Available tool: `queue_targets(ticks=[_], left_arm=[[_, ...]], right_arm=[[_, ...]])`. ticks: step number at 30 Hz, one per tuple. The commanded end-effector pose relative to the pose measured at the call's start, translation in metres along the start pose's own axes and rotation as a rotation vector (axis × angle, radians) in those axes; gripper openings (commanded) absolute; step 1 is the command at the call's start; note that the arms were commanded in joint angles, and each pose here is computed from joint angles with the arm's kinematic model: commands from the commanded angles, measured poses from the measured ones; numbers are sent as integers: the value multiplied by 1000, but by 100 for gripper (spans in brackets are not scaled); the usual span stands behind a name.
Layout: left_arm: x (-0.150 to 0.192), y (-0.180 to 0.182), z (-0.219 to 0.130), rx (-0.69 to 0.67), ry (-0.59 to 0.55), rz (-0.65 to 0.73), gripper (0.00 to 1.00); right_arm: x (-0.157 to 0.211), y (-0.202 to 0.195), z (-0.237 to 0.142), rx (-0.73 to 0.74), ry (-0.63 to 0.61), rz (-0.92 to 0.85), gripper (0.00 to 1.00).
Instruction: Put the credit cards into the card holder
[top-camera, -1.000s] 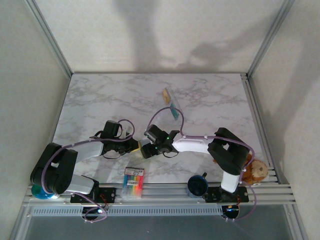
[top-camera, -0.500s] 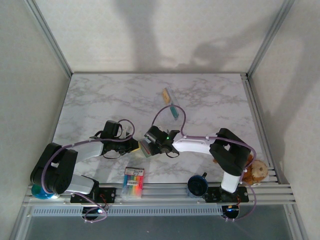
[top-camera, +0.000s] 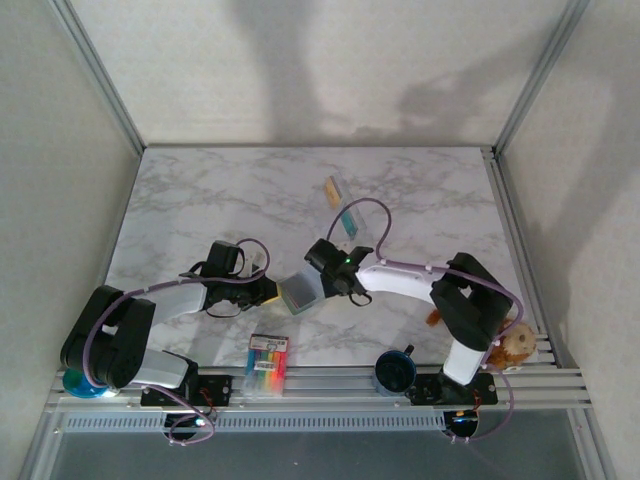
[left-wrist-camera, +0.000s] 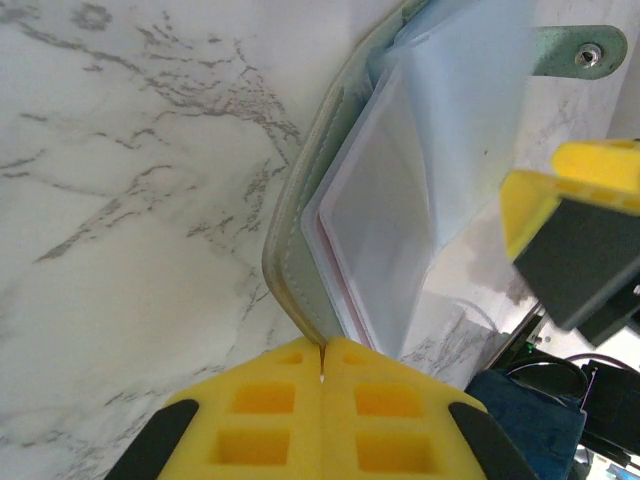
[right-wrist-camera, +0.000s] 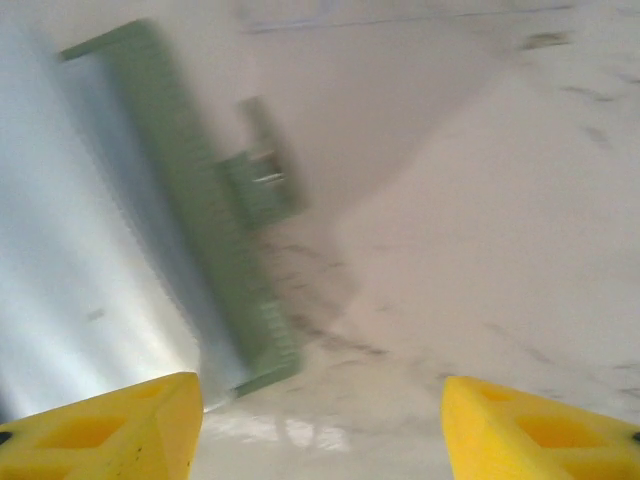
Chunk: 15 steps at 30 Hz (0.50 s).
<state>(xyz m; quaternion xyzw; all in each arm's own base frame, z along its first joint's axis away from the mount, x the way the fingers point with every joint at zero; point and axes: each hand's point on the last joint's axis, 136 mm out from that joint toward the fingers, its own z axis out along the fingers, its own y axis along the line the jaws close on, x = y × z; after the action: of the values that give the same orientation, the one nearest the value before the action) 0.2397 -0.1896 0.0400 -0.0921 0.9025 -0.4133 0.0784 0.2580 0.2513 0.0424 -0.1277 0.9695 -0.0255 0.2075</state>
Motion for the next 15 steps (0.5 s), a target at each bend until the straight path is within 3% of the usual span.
queue_targets(ticks=[1, 5, 10, 15], left_arm=[[2, 1, -1, 2, 11, 9, 0], [0, 3, -2, -17, 6, 18, 0], [-2, 3, 1, -13, 11, 12, 0], [-11, 7, 1, -38, -23, -3, 2]], right_arm=[[-12, -19, -21, 35, -39, 33, 66], [-21, 19, -41, -194, -63, -76, 70], [-5, 91, -58, -563, 17, -205, 73], [-2, 116, -57, -613, 42, -214, 70]])
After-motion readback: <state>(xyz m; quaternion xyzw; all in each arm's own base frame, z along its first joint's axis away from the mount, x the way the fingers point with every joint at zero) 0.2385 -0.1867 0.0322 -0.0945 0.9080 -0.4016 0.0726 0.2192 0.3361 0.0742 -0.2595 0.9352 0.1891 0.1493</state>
